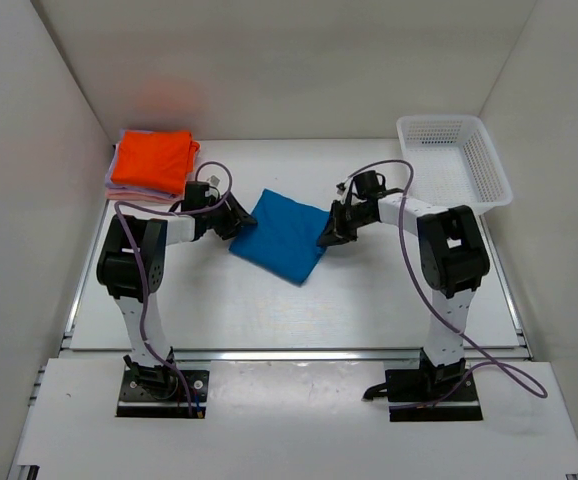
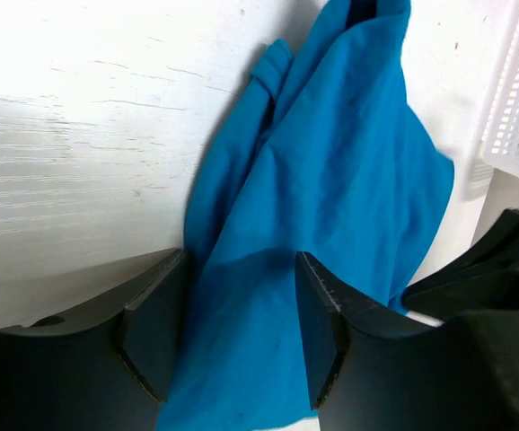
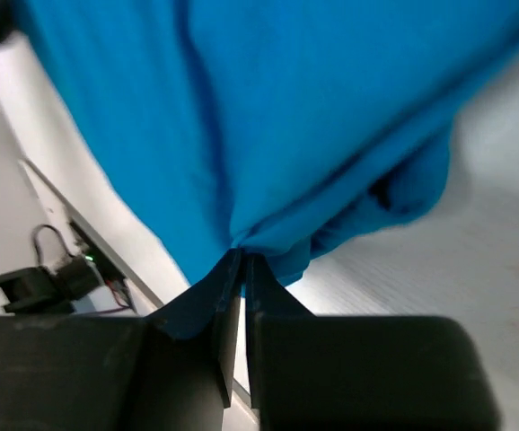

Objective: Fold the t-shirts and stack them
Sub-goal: Put the neatly folded tshirt into the corner of the board with the left arm

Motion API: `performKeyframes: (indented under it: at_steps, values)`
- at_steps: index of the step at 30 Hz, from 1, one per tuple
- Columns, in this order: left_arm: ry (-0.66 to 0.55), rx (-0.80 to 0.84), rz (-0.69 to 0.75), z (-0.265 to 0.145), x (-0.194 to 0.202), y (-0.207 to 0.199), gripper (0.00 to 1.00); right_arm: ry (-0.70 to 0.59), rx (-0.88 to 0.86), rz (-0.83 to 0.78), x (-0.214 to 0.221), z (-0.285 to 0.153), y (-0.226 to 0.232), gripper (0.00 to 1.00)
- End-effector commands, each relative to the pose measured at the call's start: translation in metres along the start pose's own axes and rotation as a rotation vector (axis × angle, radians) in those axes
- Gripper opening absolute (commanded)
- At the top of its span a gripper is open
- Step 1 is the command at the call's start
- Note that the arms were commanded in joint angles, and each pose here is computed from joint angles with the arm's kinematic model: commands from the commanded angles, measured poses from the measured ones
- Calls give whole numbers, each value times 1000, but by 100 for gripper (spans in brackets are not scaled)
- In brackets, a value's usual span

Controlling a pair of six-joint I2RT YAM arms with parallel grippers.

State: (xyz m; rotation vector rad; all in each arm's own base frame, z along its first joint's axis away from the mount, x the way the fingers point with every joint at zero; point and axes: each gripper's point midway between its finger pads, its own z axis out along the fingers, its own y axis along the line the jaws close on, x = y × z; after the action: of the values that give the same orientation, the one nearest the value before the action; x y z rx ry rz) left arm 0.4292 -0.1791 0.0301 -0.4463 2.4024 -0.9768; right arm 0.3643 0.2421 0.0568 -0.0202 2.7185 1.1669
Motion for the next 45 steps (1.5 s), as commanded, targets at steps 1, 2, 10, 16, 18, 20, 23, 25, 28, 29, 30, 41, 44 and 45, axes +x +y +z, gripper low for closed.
performKeyframes:
  at_steps: [1, 2, 10, 16, 18, 20, 23, 25, 28, 29, 30, 41, 44, 45]
  values:
    - [106, -76, 24, 3, 31, 11, 63, -10, 59, -12, 9, -1, 2, 5]
    - [123, -92, 26, 5, 35, 14, 64, -21, 77, -33, 7, -1, 1, 10]
    - [236, -111, 131, 16, 52, 2, 65, -145, 74, -45, -6, -43, 3, 26]
    - [366, -161, 219, 27, 75, 5, 0, -275, 33, -57, -11, -95, 5, 27]
    - [381, -203, 241, 27, 76, 9, 0, -325, 26, -46, -13, -116, 4, 26]
    - [309, -250, 284, 25, 47, 6, 0, -355, 12, -60, -16, -127, 7, 27]
    - [176, -327, 347, 11, -3, -7, 0, -387, -13, -78, -16, -143, 14, 26]
    - [96, -384, 377, -1, -36, -10, 0, -412, -19, -97, -18, -151, 18, 26]
    - [-50, -441, 405, -26, -91, -18, 0, -449, -20, -130, -21, -161, 27, 25]
    - [-73, -452, 422, -29, -101, -19, 0, -459, -13, -148, -23, -164, 30, 24]
    - [-122, -483, 437, -36, -118, -20, 0, -470, -9, -166, -25, -167, 37, 24]
    - [-399, -616, 510, -72, -245, -35, 0, -436, -36, -175, -9, -153, 57, 21]
    - [-488, -599, 497, -90, -282, -51, 0, -419, -46, -169, 4, -144, 58, 21]
    - [-504, -589, 493, -92, -293, -52, 0, -416, -45, -158, 8, -140, 56, 21]
